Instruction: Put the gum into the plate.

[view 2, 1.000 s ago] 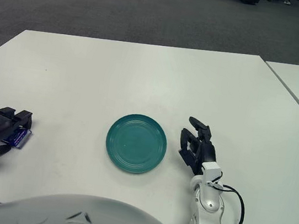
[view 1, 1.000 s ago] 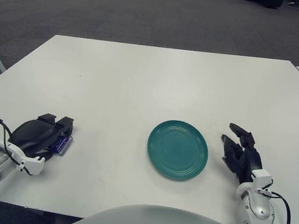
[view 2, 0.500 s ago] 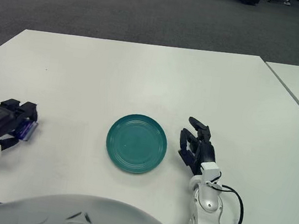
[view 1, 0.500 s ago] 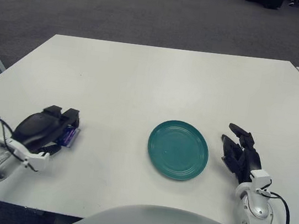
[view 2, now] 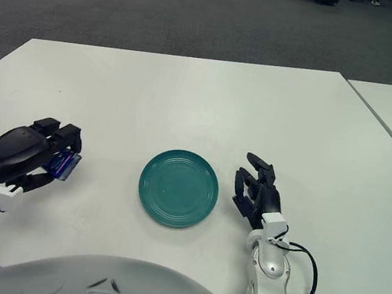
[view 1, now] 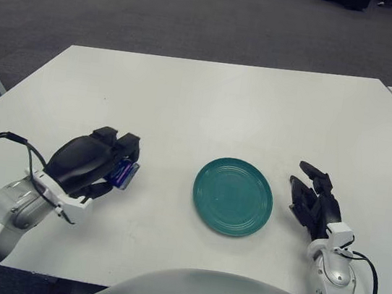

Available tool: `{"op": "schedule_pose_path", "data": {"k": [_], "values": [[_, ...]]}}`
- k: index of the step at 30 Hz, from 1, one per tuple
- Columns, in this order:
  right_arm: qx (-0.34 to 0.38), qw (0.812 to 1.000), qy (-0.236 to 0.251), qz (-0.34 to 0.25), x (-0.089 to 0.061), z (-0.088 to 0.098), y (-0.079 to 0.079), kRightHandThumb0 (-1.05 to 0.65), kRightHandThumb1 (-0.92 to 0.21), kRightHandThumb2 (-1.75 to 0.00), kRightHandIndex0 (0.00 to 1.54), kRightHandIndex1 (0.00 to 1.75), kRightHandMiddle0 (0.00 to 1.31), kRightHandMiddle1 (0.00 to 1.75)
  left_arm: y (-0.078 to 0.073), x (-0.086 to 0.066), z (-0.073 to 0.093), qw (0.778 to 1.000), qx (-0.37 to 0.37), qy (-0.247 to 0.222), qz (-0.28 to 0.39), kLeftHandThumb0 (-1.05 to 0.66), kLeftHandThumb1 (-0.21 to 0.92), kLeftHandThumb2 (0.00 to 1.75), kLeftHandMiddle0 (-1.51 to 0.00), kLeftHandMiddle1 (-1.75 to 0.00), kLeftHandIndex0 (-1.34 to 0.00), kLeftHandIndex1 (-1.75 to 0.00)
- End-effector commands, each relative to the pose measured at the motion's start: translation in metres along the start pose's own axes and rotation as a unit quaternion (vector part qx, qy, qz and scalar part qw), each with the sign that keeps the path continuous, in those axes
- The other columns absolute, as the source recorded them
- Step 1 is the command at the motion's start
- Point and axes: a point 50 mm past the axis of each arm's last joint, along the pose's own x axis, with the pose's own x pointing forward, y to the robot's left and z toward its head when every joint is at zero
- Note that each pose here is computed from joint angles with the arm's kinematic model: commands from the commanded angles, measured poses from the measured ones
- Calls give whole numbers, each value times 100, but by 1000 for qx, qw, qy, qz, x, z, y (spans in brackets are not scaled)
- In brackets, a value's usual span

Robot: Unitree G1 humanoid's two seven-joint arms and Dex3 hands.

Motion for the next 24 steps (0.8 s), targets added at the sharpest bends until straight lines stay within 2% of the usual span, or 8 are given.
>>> {"op": "schedule_pose_path", "data": {"k": [1,6,10,14,20,24], "values": [[-2,998,67,4,-7,-24,3,-71,-92,-65,30,31,0,75,12,5,0,1000,18,-11,10,0,20,139,-75,-154,-52,-175],[0,998,67,4,-7,-24,6,-71,-92,-66,30,30,0,75,17,8,2,999,22,-27,4,0,19,141,-75,-154,-53,-175],[2,998,67,4,-7,-25,8,-71,-92,-66,29,30,0,75,33,27,13,998,27,-55,31,0,17,143,-76,-156,-54,-175],[6,998,66,4,-7,-25,9,-72,-92,-66,28,29,0,75,32,32,23,996,28,-83,26,0,13,148,-77,-158,-57,-175],[6,998,65,3,-7,-25,11,-71,-92,-66,28,28,0,74,29,34,31,995,29,-97,16,0,11,152,-77,-162,-59,-175],[6,998,65,3,-7,-26,13,-72,-92,-66,28,28,0,74,30,43,42,992,21,-122,28,0,11,152,-76,-164,-58,-175]]}}
